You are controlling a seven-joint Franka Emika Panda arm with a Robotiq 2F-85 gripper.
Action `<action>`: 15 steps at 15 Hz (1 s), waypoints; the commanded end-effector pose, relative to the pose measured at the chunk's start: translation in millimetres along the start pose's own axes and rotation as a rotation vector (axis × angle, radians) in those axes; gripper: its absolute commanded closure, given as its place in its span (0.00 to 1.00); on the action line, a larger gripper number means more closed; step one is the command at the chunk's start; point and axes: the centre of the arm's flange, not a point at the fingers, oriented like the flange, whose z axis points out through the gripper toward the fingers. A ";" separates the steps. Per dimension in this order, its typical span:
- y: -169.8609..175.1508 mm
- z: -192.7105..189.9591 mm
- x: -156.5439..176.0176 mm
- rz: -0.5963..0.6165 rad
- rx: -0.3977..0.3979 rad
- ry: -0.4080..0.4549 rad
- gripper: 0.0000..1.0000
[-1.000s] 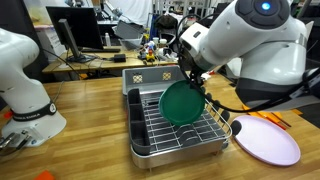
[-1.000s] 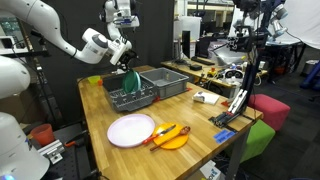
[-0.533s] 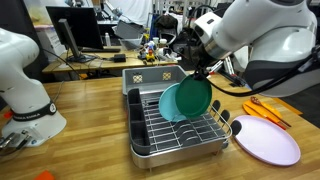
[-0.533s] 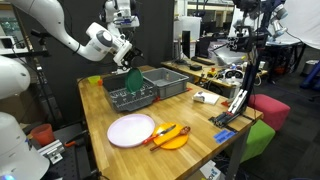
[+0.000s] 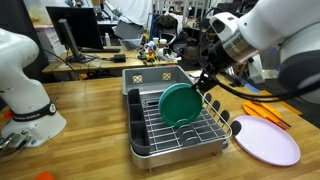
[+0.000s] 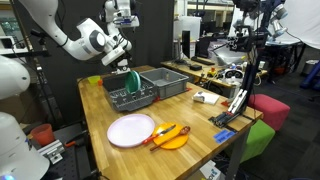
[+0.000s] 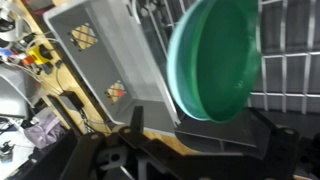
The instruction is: Put the dark green plate on the dish drainer in front of the light blue plate
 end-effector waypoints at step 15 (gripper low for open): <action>-127.2 -45.6 56.4 0.018 0.185 0.102 0.00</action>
